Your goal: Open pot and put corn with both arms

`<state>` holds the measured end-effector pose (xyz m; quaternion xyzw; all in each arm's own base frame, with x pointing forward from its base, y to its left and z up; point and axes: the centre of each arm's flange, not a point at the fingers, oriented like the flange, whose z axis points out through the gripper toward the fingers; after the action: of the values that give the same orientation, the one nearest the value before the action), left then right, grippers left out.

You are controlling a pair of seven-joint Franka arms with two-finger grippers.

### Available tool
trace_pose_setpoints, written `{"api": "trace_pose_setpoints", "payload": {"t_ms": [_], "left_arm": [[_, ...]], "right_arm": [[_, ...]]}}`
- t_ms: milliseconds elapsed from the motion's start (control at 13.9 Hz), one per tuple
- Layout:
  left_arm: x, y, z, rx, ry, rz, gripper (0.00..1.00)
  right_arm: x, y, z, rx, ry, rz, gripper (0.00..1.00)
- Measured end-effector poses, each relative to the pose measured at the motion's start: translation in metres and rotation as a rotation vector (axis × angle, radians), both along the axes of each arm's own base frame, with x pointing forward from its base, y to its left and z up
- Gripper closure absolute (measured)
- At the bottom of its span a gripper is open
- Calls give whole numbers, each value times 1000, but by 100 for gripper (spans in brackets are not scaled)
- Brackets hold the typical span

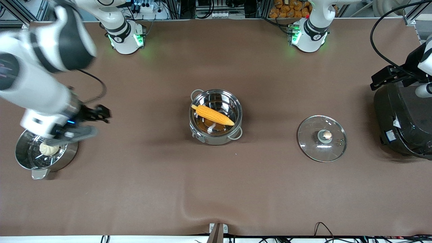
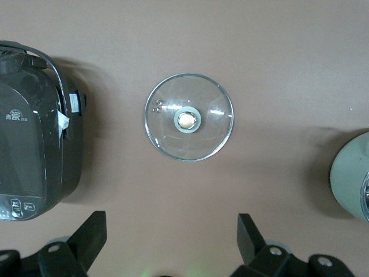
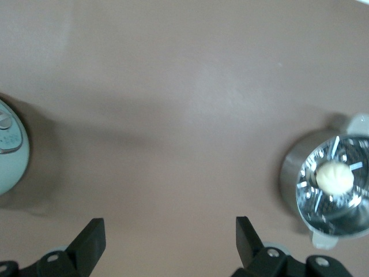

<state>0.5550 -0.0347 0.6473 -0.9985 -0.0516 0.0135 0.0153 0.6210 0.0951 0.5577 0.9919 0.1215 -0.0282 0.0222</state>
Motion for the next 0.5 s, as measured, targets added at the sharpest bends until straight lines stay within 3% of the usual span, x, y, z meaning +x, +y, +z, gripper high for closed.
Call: {"api": "trace_pose_setpoints", "payload": {"t_ms": [504], "left_arm": [[-2,2,-2,1,21,3,0]], "right_arm": [[-51,-142,81,26,-11,-263,0]]}}
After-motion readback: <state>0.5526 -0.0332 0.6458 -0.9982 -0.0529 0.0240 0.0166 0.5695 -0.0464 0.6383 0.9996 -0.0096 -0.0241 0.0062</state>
